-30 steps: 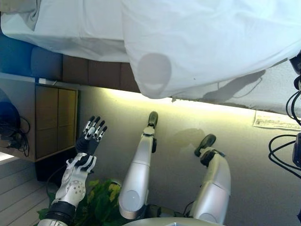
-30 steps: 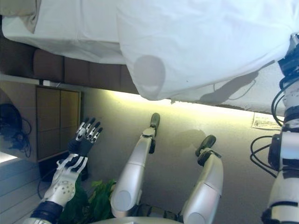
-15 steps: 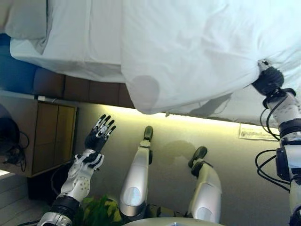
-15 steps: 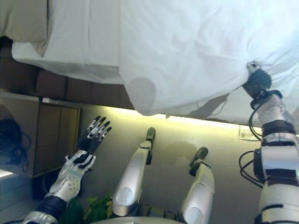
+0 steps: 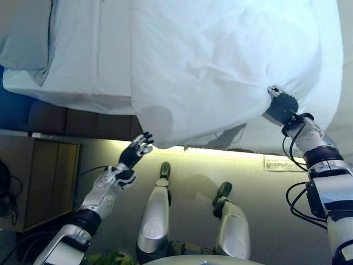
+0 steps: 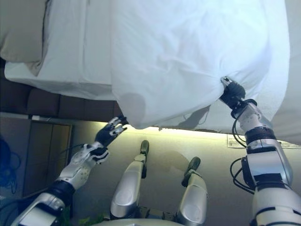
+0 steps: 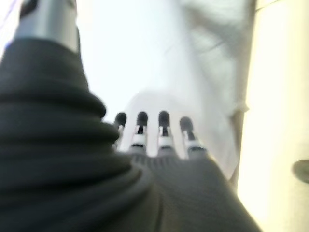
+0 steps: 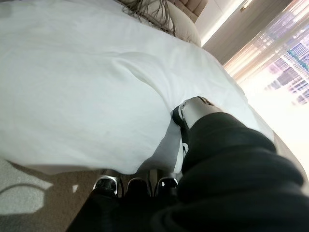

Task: Make the bed neatly

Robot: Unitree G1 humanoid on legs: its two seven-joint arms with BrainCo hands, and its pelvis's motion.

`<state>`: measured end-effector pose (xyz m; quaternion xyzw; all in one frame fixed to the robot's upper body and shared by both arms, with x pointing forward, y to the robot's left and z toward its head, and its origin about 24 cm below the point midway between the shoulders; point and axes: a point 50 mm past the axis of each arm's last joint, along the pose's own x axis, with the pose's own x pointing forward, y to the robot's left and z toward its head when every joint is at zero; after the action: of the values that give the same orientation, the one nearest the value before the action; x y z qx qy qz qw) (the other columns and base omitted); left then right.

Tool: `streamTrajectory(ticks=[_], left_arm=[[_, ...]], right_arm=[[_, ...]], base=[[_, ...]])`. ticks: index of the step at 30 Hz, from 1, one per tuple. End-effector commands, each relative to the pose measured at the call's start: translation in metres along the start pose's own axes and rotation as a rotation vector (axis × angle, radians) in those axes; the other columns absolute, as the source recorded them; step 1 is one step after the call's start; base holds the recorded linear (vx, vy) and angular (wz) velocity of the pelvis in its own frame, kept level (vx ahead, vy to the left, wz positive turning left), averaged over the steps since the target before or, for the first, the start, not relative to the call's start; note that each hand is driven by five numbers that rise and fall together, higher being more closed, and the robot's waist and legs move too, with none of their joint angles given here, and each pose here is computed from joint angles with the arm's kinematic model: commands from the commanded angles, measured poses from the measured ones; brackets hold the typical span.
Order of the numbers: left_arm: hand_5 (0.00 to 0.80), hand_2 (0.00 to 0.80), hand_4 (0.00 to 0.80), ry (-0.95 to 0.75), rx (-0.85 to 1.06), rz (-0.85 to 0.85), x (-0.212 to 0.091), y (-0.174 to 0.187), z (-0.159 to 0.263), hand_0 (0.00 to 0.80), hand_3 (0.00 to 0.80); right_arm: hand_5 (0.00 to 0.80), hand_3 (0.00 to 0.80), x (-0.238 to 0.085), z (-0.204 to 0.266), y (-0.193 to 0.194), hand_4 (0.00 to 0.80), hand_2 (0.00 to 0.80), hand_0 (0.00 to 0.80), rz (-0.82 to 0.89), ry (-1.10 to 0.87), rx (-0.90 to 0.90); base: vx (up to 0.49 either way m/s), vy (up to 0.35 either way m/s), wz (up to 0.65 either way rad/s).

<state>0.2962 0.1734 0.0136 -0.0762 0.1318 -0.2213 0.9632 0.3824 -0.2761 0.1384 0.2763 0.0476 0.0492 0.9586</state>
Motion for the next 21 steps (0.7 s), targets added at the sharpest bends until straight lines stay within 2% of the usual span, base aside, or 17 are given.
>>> streamTrajectory(ticks=[1,4,8,10,16,21], left_arm=[[0.000,0.000,0.000,0.159,-0.098,-0.076,0.012,-0.012,-0.017,0.000,0.000],[0.000,0.000,0.000,0.252,-0.196,-0.107,0.020,-0.021,-0.027,0.000,0.000],[0.000,0.000,0.000,0.396,-0.581,-0.243,0.030,-0.049,-0.043,0.000,0.000],[0.000,0.000,0.000,0.424,-0.700,-0.273,0.035,-0.061,-0.043,0.000,0.000],[0.000,0.000,0.000,0.371,-1.050,-0.297,0.055,-0.091,-0.033,0.000,0.000],[0.000,0.000,0.000,0.303,-1.176,-0.298,0.068,-0.107,-0.019,0.000,0.000]], right_arm=[[0.800,0.800,0.013,0.024,0.042,0.800,0.800,0.800,0.157,-0.060,-0.076],[0.800,0.800,0.019,0.021,0.053,0.800,0.800,0.800,0.180,-0.047,-0.085],[0.800,0.800,0.025,0.016,0.073,0.800,0.800,0.800,0.219,-0.037,-0.071],[0.800,0.800,0.029,0.012,0.084,0.800,0.800,0.800,0.246,-0.036,-0.053],[0.800,0.800,0.037,-0.008,0.118,0.800,0.800,0.800,0.325,-0.033,0.032],[0.800,0.800,0.038,-0.026,0.132,0.800,0.800,0.800,0.343,-0.019,0.108]], base=[[0.011,0.028,-0.09],[0.005,0.012,-0.09],[0.013,-0.031,-0.12],[0.018,-0.127,-0.10],[0.029,-0.167,-0.12],[0.027,-0.152,-0.11]])
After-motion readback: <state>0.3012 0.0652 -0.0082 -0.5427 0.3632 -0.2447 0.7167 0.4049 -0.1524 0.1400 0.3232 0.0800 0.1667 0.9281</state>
